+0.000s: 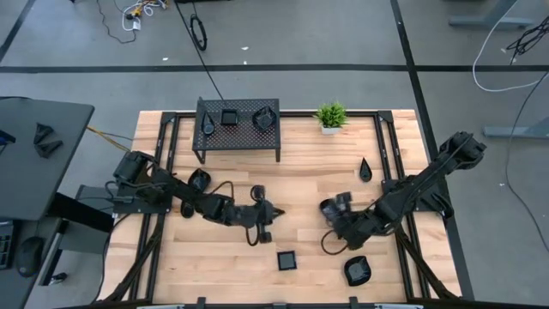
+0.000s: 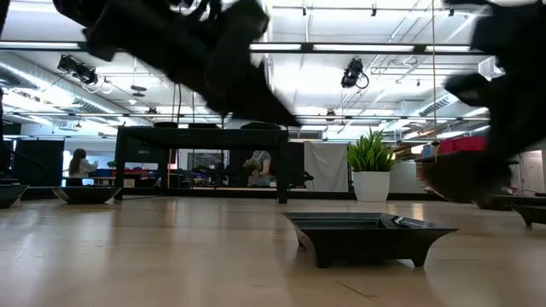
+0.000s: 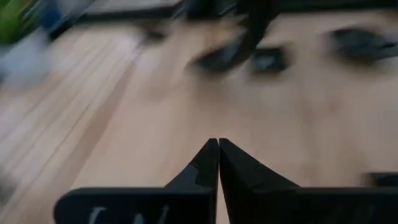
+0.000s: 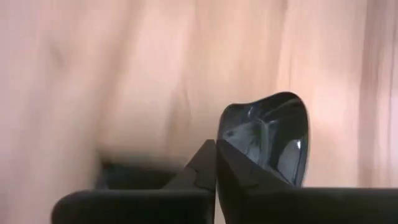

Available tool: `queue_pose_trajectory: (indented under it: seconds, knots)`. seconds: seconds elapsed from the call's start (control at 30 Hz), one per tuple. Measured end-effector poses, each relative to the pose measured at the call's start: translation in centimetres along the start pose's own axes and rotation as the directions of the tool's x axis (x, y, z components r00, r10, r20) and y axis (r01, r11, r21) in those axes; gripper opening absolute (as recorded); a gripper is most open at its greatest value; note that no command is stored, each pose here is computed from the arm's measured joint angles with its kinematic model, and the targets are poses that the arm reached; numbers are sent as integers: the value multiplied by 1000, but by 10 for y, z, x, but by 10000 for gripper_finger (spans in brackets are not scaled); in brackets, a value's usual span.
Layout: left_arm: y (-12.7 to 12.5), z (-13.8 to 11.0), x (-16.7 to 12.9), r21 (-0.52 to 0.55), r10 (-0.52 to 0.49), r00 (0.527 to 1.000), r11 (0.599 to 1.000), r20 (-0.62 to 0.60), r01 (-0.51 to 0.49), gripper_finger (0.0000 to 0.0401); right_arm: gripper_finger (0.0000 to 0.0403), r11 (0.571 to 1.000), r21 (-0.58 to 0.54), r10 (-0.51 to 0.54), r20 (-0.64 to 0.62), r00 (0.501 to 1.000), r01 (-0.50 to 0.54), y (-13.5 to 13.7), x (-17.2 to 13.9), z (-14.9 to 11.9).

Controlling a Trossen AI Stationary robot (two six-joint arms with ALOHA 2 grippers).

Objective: Pick & Place Mini shaped plates
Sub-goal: Stack the black leaf shaped plate on top of the black leaf shaped plates on the shelf

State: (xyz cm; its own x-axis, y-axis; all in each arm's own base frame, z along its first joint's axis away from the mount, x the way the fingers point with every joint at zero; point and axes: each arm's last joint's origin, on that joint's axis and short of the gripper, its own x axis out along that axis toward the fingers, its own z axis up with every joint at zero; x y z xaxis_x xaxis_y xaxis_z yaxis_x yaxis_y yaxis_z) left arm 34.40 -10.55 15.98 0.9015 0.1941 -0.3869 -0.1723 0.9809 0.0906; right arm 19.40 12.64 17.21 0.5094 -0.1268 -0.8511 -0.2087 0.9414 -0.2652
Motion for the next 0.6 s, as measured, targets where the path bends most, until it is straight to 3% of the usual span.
queue_pose_trajectory:
  seconds: [0.13, 0.27, 0.43, 0.6]
  knots:
    - [2, 25, 7, 71, -166, 982, 984, 86, 161, 40, 4, 999, -33, 49, 217, 975, -43, -5, 3, 27]
    - [7, 41, 14, 101, -259, 964, 962, 60, 252, 97, 5, 996, -86, 35, 354, 935, -5, -12, 10, 46]
    - [12, 48, 18, 125, -296, 955, 948, 14, 292, 155, 2, 990, -140, 30, 398, 917, 29, -21, 23, 55]
    - [15, 44, 20, 145, -331, 943, 932, -41, 333, 163, 2, 985, -173, 55, 406, 912, 18, -23, 32, 57]
